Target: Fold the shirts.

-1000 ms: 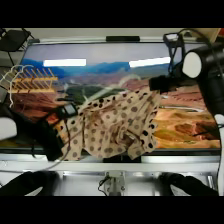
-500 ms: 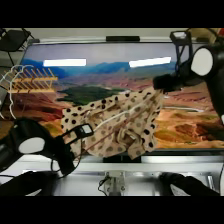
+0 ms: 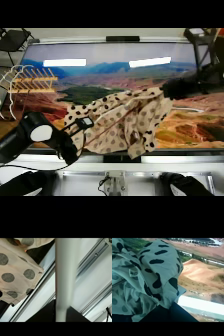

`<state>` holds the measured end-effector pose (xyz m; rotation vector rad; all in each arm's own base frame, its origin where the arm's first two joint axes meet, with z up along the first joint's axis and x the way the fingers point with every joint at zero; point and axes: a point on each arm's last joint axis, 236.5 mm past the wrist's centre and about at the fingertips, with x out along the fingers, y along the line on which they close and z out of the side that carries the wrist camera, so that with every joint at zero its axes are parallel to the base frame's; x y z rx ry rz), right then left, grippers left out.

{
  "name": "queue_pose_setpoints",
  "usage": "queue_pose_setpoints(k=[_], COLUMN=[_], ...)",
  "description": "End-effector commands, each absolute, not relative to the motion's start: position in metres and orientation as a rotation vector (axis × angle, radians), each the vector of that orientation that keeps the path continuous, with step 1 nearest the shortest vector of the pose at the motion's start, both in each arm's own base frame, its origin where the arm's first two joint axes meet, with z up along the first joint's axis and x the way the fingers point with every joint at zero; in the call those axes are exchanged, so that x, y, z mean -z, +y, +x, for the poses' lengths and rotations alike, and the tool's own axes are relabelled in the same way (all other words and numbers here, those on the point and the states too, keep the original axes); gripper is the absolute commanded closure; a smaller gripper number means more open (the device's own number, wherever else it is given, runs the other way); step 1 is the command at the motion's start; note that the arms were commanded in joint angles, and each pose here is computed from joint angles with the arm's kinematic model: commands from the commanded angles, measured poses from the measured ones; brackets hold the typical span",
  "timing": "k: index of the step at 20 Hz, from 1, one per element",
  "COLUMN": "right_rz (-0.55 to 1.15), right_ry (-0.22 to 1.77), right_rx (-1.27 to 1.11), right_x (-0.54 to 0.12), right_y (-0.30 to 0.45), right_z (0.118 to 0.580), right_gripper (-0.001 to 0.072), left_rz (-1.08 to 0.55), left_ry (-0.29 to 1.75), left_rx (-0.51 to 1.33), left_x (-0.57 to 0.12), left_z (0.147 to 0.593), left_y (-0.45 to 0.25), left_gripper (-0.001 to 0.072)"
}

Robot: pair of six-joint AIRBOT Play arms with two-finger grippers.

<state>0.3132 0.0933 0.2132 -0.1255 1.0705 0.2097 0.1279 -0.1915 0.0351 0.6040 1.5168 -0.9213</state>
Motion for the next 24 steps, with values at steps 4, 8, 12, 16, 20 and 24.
queue_pose_setpoints(k=[4, 8, 12, 16, 20, 24], right_rz=[-0.012, 0.061, 0.158, 0.275, 0.276, 0.173], right_ry=[0.961, 0.975, 0.976, 0.948, 0.97, 1.025], right_rx=[-0.435, -0.537, -0.662, -0.773, -0.774, -0.804], right_x=[-0.239, -0.245, -0.258, -0.279, -0.274, -0.247], right_y=[0.147, 0.172, 0.202, 0.229, 0.234, 0.257], right_z=[0.309, 0.297, 0.283, 0.274, 0.274, 0.274], right_gripper=[0.0637, 0.0637, 0.0637, 0.0637, 0.0637, 0.0637], left_rz=[0.655, 0.441, 0.298, 0.275, 0.278, 0.524], left_ry=[1.474, 1.408, 1.375, 1.361, 1.249, 1.306], left_rx=[0.982, 0.833, 0.806, 0.822, 0.892, 1.007], left_x=[-0.021, -0.007, 0.0, -0.001, -0.023, -0.014], left_z=[0.133, 0.169, 0.185, 0.189, 0.204, 0.183], left_y=[-0.214, -0.251, -0.28, -0.291, -0.309, -0.282], left_gripper=[0.0664, 0.0664, 0.0664, 0.0664, 0.0664, 0.0664])
